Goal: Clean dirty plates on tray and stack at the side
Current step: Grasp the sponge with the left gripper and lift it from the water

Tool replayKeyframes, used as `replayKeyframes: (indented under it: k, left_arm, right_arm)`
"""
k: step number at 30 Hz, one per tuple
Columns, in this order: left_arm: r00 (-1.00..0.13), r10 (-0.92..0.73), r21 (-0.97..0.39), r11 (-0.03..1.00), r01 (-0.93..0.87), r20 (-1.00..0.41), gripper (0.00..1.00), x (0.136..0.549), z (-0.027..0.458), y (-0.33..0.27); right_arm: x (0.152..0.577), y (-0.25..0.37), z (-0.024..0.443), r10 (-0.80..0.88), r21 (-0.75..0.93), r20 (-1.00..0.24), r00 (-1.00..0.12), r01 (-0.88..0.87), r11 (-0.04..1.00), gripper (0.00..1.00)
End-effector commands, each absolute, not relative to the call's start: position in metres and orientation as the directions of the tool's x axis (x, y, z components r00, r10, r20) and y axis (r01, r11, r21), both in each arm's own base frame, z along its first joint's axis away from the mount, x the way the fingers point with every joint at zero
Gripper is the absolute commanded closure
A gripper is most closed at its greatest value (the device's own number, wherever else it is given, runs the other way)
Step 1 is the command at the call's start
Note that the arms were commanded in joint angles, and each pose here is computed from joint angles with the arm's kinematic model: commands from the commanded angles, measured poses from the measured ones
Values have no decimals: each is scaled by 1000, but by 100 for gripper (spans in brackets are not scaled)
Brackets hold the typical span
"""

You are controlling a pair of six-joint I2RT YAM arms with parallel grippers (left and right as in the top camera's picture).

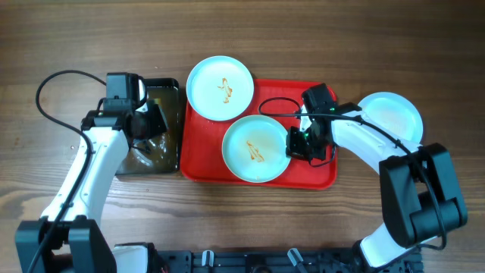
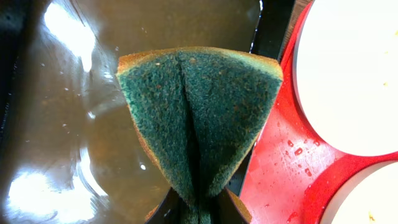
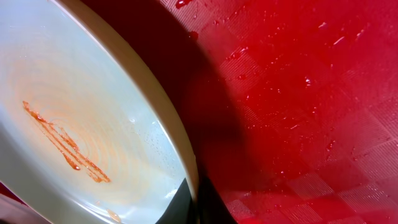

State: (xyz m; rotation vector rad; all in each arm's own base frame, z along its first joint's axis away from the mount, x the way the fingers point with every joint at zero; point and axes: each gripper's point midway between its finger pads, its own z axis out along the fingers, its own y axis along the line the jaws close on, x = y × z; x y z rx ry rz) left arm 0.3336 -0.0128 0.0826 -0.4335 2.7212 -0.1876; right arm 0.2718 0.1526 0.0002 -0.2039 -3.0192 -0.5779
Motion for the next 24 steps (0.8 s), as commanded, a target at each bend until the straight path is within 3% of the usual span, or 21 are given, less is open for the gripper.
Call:
replayKeyframes:
  k: [1,6,13,24]
  left_arm:
    - [-872,-299,-196,951,-240,-386,96,335,97,-14]
    - [-827,-301,-156,954,-257,-475,96,340,118,-2]
    - [-706,-300,-203,954,-220,-642,96,349,176,-1]
    - [-598,-271,-213,962,-168,-754,96,343,224,-1]
  right_arm:
    - [272,148,-1,130,331,67,-989,146,932,96]
    - [272,148,-1,131,331,68,-989,146,932,96]
    - [272,148,-1,131,331,68,-989,146,932,96]
    - [272,148,-1,131,331,68,-989,146,932,96]
